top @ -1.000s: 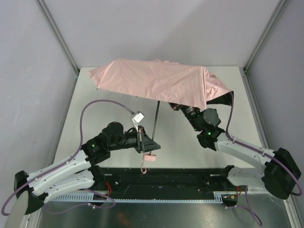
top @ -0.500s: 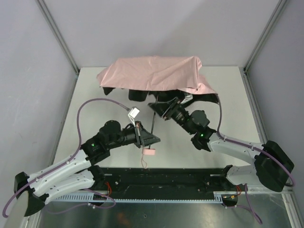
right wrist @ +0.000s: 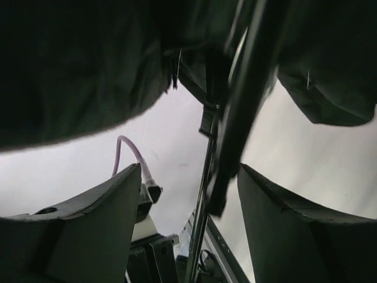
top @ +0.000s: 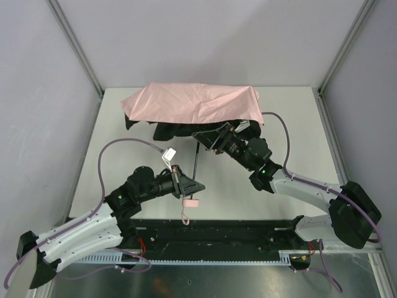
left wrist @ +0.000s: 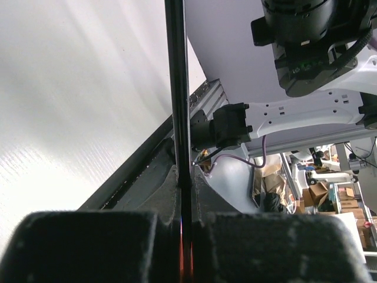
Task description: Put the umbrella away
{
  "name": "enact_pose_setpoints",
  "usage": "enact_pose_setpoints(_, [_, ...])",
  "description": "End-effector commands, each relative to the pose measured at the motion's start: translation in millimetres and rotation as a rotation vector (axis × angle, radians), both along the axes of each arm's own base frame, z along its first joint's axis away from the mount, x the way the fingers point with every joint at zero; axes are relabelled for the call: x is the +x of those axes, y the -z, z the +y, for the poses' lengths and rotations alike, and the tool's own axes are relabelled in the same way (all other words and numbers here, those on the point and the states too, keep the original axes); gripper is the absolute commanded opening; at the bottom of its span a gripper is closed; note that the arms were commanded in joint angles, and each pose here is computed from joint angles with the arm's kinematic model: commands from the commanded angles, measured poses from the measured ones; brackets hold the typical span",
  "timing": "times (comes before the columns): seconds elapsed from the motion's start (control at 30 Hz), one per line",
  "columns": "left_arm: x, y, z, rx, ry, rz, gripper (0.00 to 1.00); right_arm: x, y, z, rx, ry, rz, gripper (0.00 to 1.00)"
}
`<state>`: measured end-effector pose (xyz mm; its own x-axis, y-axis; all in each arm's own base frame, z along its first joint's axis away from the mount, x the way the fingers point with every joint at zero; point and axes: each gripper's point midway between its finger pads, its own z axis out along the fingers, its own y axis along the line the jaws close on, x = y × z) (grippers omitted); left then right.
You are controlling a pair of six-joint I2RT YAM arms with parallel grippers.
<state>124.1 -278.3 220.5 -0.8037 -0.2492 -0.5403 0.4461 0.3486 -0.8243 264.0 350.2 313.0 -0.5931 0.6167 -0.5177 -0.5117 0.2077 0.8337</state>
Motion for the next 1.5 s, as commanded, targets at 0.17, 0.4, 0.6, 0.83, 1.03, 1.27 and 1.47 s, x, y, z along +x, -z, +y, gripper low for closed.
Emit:
enact_pose_setpoints(0.17, [0.6,-56.2,-3.3,-0.15,0.018,-0.168,0.0,34.3,-47.1,-9.6,0.126,0.093,0.004,0.68])
enact_pose_setpoints(0.4, [0.7,-59.2,-4.0,-0.158,0.02,-0.174,0.0,45.2,-53.3,-2.4,0.147,0.078,-0.012,0.31])
enact_pose_setpoints(0.6, [5.1,-68.3,-2.9,-0.173,-0.005,-0.192,0.0,36.4,-43.5,4.5,0.078,0.04,-0.034,0.01])
enact_pose_setpoints(0.83, [28.0,-89.9,5.1,-0.124,-0.112,-0.271,0.0,-51.4,-16.2,21.7,0.057,-0.048,0.001,0.0])
enact_pose_setpoints(1.03, [30.3,-89.1,1.5,-0.111,-0.108,-0.257,0.0,-58.4,-7.0,21.5,0.023,-0.07,0.01,0.0])
enact_pose_setpoints(1.27, [42.0,-110.5,0.2,-0.107,-0.143,-0.293,0.0,-82.4,19.5,26.3,0.006,-0.117,0.041,0.0])
enact_pose_setpoints(1.47, [59.9,-123.6,-4.9,-0.118,-0.176,-0.307,0.0,-84.1,25.4,21.1,0.026,-0.116,0.056,0.0])
